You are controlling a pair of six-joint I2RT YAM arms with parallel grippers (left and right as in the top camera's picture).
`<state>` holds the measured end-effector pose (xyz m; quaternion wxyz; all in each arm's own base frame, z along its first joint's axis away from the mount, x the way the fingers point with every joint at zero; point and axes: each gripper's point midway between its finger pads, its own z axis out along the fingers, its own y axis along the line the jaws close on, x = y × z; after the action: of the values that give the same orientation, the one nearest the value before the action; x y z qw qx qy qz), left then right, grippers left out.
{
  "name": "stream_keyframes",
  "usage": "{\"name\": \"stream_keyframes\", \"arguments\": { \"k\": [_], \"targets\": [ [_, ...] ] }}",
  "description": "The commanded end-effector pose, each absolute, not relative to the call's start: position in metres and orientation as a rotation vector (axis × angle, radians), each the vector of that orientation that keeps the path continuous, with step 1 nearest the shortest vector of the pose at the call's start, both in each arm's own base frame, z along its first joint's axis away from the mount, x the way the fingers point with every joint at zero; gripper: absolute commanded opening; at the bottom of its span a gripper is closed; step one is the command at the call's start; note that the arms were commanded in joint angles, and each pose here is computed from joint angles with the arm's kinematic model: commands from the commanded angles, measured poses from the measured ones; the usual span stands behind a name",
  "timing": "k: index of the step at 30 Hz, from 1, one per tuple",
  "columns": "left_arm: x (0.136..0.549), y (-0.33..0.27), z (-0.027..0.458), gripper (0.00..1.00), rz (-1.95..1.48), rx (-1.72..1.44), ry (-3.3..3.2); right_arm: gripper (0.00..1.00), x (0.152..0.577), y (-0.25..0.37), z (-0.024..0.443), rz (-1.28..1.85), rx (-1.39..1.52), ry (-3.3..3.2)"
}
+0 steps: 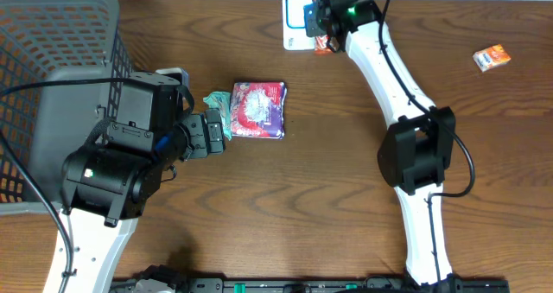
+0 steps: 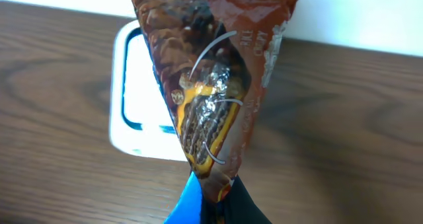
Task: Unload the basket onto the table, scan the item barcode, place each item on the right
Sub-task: 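Hold the red Top bar over the scanner window with the right gripper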
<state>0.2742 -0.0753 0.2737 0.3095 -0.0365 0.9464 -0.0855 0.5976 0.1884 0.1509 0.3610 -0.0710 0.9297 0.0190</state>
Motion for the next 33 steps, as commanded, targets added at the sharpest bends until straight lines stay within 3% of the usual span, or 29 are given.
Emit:
{"name": "stream_keyframes", "arguments": {
  "k": [1,4,9,14,19,29,33],
  "targets": [
    [0.275,-0.072,0.277,0.98,-0.210,-0.099,2.491,0.01,0.590,0.126,0.261,-0.178,-0.028,2.207],
    [0.275,-0.072,0.277,0.98,-0.209,-0.099,2.490,0.01,0.580,0.087,0.275,-0.345,0.033,2.200],
    [0.275,-0.072,0.277,0.98,-0.210,-0.099,2.491,0.01,0.567,0.042,0.223,-0.382,0.049,2.394],
    [0.275,-0.072,0.277,0.98,-0.210,-0.099,2.491,0.01,0.566,0.063,0.149,-0.006,-0.031,2.567],
    [0.275,-0.072,0.277,0.98,-0.210,-0.099,2.491,0.01,0.568,0.092,0.114,0.220,-0.092,2.575],
    [0.275,-0.072,0.277,0.98,-0.210,-0.099,2.491,0.01,0.593,0.148,0.183,0.292,-0.199,2.319],
    [0.275,-0.072,0.277,0.98,-0.210,-0.099,2.490,0.01,0.594,0.185,0.188,0.333,-0.266,2.259]
  ]
}}
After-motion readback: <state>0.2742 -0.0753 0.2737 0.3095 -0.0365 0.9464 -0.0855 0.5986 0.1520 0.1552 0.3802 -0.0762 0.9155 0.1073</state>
